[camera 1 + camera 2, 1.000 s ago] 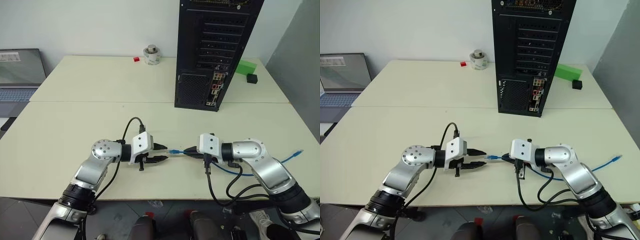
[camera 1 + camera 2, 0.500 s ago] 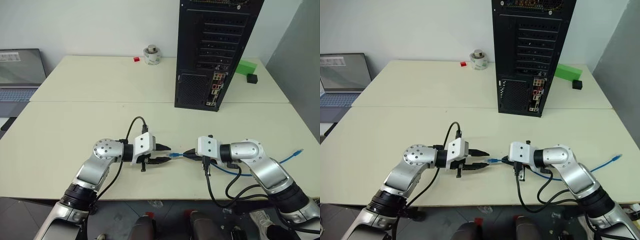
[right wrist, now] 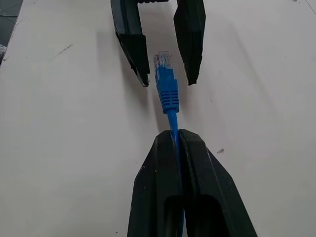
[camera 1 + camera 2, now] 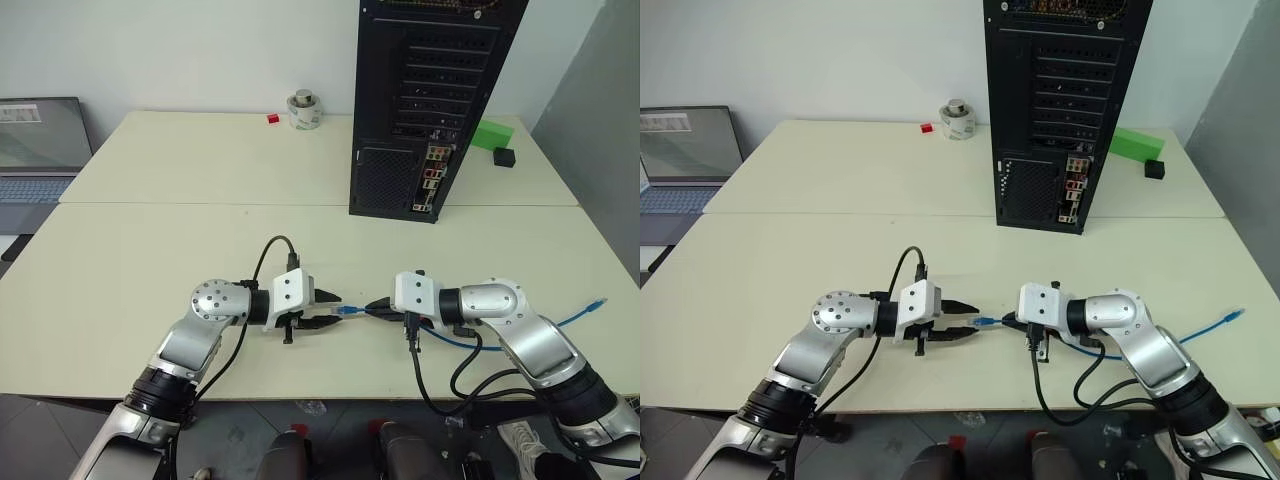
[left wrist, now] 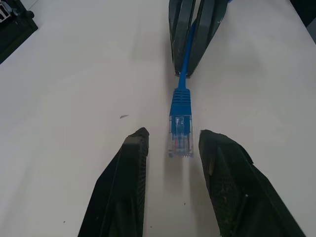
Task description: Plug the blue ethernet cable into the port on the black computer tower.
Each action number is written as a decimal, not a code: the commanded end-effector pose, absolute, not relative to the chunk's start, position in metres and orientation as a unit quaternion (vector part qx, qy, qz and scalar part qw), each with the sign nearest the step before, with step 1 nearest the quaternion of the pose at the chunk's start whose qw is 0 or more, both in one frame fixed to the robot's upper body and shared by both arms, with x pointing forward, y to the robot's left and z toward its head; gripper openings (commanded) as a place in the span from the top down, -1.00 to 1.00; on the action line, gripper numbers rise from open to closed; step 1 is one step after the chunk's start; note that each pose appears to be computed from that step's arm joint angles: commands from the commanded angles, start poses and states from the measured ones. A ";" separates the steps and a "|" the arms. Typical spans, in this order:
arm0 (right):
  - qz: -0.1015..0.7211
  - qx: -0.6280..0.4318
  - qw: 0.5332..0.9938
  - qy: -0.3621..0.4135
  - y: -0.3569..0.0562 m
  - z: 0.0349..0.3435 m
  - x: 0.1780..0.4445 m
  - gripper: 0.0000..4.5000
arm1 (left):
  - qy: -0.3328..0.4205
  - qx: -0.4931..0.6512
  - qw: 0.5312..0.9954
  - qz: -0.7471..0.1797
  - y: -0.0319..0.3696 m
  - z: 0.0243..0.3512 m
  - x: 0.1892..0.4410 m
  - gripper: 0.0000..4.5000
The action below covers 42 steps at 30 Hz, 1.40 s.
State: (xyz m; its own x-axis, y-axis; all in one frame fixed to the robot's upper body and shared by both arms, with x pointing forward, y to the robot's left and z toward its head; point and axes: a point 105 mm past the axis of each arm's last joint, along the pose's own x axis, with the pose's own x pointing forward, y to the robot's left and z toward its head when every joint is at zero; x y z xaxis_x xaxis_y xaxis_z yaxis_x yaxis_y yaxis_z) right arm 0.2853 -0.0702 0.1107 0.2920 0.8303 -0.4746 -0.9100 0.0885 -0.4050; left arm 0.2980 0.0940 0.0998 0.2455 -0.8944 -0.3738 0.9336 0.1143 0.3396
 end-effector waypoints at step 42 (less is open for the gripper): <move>0.594 -0.007 0.794 0.128 -0.071 0.167 0.274 -0.87 | -0.349 0.502 0.650 -0.452 0.085 0.136 0.283 0.86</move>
State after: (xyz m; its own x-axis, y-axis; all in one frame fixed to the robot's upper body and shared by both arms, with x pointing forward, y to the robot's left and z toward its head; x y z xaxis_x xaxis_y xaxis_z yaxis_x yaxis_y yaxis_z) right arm 0.2746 -0.0728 0.1570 0.2485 0.9383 -0.2407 -0.9444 0.2899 0.1551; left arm 0.2832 0.0836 0.1210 0.3560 -0.9316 -0.0731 0.3335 0.0536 0.9412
